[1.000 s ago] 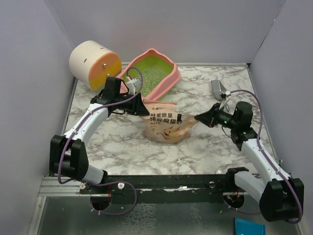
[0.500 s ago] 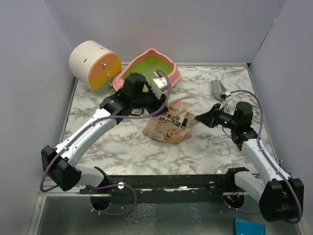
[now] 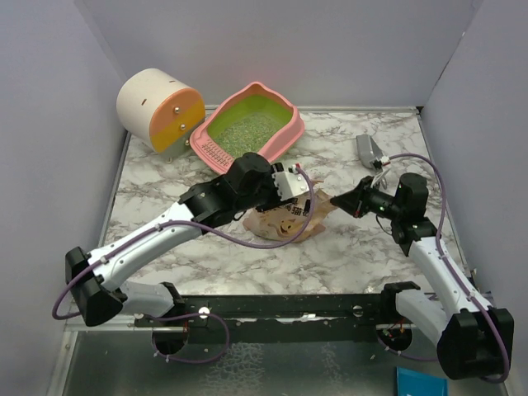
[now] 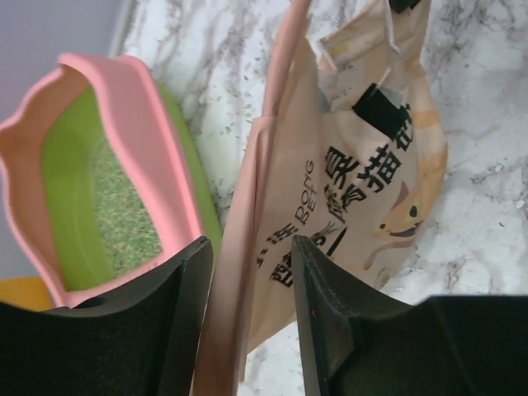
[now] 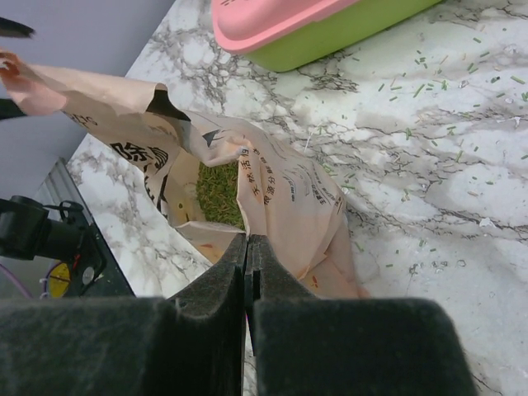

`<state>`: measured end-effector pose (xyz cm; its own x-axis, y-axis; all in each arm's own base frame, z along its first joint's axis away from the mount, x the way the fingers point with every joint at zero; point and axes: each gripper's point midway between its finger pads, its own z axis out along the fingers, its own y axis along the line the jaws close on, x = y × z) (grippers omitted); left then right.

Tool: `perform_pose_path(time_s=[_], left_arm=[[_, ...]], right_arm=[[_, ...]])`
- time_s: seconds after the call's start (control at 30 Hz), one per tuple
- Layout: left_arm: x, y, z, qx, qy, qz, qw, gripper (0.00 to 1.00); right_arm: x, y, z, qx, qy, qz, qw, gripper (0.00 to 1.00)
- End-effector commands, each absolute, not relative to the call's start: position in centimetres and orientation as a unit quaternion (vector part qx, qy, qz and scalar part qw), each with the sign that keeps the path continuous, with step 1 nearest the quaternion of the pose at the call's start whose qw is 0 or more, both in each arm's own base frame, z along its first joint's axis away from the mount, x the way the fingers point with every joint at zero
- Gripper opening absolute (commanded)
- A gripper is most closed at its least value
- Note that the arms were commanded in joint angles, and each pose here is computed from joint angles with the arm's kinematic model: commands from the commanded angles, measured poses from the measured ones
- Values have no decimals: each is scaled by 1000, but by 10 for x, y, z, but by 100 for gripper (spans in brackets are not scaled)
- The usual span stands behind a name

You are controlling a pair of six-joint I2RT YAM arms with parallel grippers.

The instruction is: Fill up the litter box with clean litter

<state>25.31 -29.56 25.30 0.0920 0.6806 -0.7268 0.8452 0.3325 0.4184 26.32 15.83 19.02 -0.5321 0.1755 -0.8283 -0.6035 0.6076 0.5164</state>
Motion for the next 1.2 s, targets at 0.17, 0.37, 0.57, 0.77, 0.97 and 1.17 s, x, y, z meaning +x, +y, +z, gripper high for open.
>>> perform_pose_path(time_s=[0.17,0.37,0.57,0.77,0.97,1.17], left_arm=[[254,-303,304,541,607,-113,571,57],[279,-309,252,569,625,-49,531,57],[282,-324,246,581,611,-63,533,56],[296,-331,225,605,613,-51,505,55],[255,-344,234,649,575,-238,437,54],[241,-327,259,660,552,-291,419,58]], right_arm=[[262,155,201,-150,763,412,476,1],[255,155,209,-156,759,410,482,1],[254,154,211,-155,758,407,485,1],[251,156,210,-163,756,415,479,1],[252,155,202,-152,763,413,473,1],[251,158,198,-158,762,421,466,1]])
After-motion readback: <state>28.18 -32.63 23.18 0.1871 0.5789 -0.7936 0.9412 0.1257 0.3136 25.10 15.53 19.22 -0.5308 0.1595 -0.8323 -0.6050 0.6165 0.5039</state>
